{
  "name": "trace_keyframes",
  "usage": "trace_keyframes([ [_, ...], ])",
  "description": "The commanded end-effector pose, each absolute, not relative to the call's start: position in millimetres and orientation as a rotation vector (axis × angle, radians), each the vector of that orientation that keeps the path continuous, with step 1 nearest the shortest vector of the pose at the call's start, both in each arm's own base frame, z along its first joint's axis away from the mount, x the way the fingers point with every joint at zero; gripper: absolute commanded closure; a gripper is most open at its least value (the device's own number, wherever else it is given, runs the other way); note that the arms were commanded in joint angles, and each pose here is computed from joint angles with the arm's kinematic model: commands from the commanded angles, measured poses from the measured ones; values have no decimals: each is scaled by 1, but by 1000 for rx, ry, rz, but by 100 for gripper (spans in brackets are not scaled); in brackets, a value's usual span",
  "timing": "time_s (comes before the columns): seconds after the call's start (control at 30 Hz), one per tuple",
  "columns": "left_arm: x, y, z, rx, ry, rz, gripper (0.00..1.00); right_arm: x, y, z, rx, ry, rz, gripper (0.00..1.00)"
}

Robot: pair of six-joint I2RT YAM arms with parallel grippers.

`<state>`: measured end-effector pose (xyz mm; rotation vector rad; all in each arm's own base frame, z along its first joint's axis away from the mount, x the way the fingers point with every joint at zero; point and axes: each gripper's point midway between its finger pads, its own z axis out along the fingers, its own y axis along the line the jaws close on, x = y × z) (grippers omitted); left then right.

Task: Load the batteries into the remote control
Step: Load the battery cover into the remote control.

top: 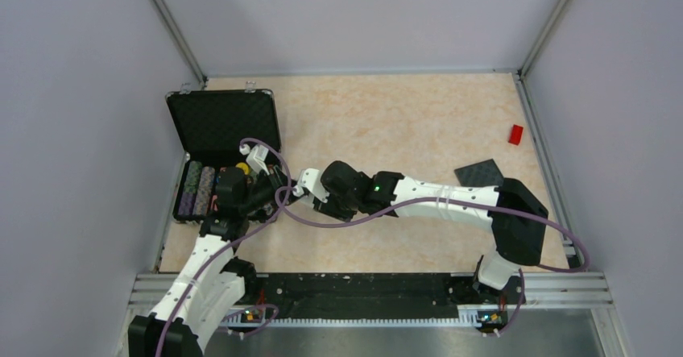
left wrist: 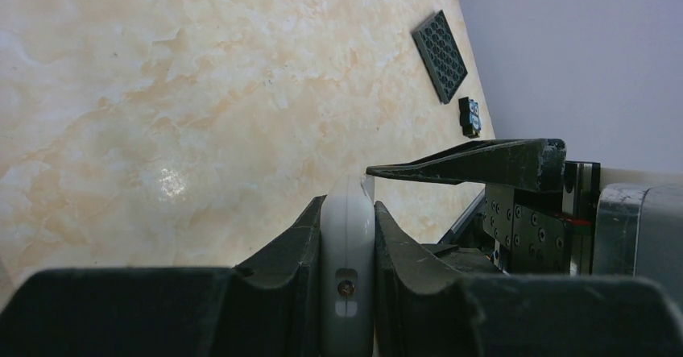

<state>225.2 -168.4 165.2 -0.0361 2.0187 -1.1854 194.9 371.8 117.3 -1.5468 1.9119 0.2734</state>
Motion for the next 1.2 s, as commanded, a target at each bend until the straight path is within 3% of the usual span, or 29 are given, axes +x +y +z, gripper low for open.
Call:
trace_keyframes([
  [0.0, 230, -175, 203, 56, 1900, -1220, 100, 195, 395, 141, -1528, 1831, 343, 64],
  [0.73, 231, -177, 204, 45, 1911, -1238, 100, 194, 399, 139, -1552, 1814, 357, 64],
  [1.17, 226, -184, 208, 75, 1906, -1308, 100, 204, 419, 166, -1440, 1766, 404, 64],
])
